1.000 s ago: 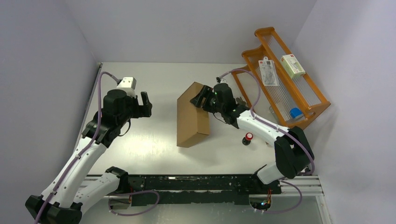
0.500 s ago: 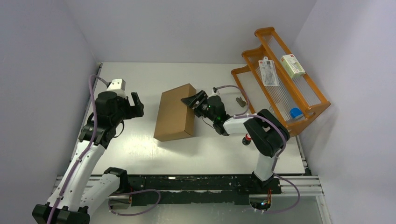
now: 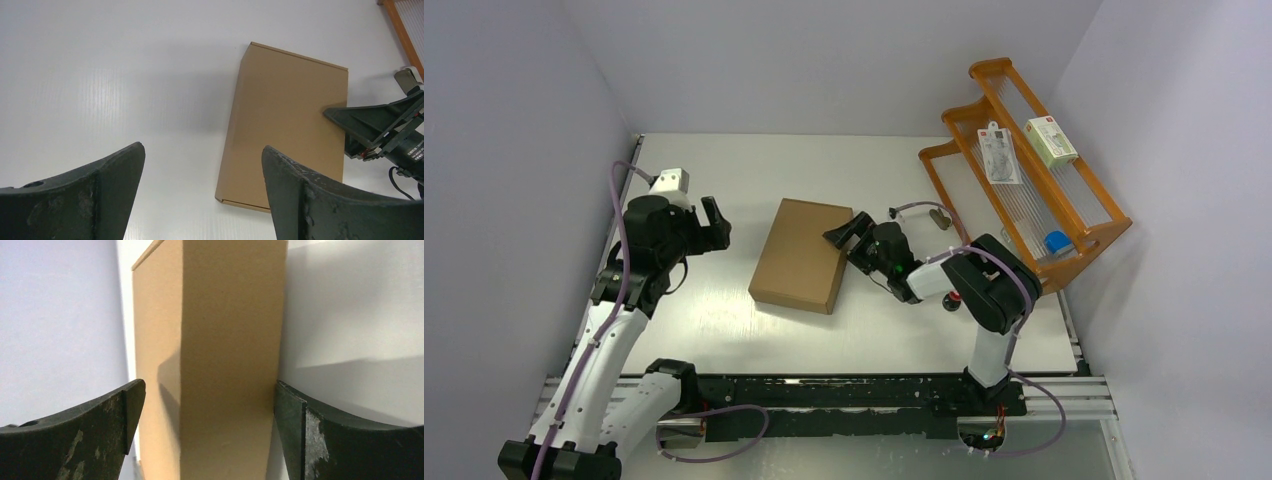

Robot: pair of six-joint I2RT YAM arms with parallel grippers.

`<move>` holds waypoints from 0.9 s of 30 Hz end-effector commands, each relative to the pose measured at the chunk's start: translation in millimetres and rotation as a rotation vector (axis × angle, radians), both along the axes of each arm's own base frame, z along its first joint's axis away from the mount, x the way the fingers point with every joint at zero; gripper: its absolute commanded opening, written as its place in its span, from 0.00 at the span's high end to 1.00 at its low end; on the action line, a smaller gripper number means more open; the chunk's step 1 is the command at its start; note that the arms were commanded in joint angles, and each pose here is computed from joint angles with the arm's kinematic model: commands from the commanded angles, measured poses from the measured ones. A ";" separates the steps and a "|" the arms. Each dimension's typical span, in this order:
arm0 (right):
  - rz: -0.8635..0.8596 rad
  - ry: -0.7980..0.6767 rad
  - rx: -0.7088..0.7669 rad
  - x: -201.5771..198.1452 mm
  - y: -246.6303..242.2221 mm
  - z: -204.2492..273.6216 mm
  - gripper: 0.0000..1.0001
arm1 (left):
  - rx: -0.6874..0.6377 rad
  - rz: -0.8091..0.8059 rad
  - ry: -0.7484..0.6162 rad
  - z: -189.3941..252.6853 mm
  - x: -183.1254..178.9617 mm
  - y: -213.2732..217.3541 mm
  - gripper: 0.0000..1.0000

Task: Fold the paper box

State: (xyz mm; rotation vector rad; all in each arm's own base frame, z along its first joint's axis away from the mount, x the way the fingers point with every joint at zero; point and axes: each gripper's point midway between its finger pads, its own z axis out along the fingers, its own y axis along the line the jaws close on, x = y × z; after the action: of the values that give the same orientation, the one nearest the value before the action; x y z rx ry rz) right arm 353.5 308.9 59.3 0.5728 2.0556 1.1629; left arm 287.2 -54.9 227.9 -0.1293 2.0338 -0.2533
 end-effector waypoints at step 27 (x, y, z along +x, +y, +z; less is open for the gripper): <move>-0.204 -0.132 -1.025 -36.8 -191.5 104.1 0.00 | 0.002 0.048 -0.262 68.9 -37.8 15.2 0.03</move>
State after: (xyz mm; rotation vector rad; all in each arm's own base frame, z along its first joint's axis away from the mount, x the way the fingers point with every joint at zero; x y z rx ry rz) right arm 334.9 152.8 126.8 0.2362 2.1637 0.0595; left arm 261.7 -53.0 277.1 -0.0825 1.8435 -0.2674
